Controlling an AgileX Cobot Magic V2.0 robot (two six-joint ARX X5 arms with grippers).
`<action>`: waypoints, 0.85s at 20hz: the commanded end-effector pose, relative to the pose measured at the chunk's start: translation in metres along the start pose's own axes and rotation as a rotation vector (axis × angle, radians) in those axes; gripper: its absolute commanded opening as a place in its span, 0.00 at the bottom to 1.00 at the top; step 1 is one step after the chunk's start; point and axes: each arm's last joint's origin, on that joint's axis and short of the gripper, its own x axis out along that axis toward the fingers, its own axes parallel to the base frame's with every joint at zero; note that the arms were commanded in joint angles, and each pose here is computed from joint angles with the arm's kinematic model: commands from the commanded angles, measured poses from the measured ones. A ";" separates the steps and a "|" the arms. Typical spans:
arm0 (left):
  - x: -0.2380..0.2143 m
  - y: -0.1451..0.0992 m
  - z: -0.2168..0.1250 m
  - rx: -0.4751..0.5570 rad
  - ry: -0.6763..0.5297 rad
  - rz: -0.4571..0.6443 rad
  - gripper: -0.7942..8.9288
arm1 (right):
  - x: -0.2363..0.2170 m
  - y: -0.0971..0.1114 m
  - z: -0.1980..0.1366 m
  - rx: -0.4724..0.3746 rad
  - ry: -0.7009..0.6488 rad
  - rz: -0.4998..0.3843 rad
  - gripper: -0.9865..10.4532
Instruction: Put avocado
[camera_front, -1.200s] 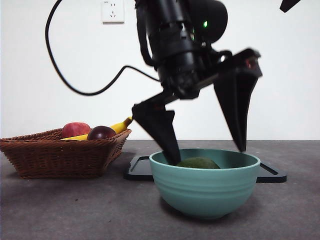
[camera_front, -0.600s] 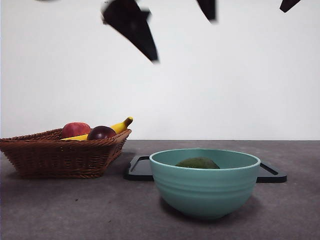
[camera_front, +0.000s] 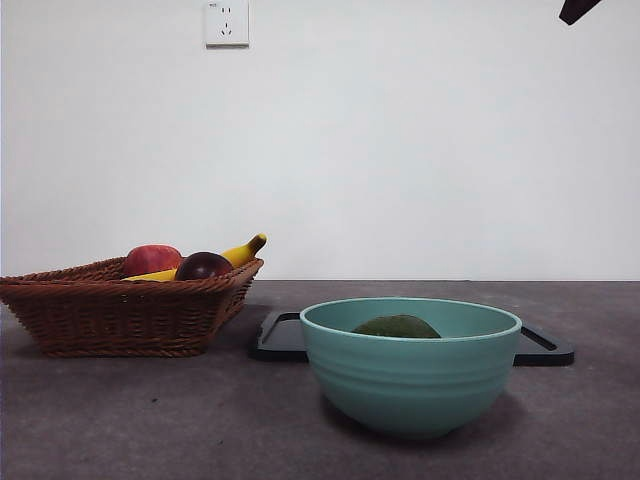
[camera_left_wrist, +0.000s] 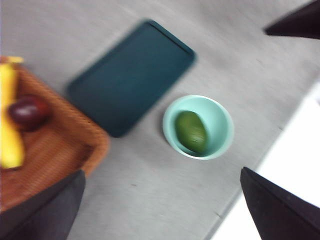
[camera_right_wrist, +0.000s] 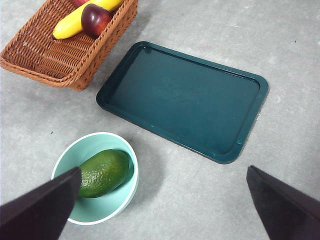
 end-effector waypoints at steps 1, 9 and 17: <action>-0.012 0.001 -0.018 0.003 -0.076 0.020 0.60 | -0.003 0.002 0.005 -0.014 -0.021 0.006 0.60; -0.015 0.000 -0.115 -0.084 -0.315 0.069 0.60 | -0.003 0.002 0.005 -0.014 -0.021 0.006 0.60; -0.013 -0.001 -0.139 -0.121 -0.323 0.063 0.60 | -0.003 0.002 0.004 -0.010 -0.012 0.005 0.60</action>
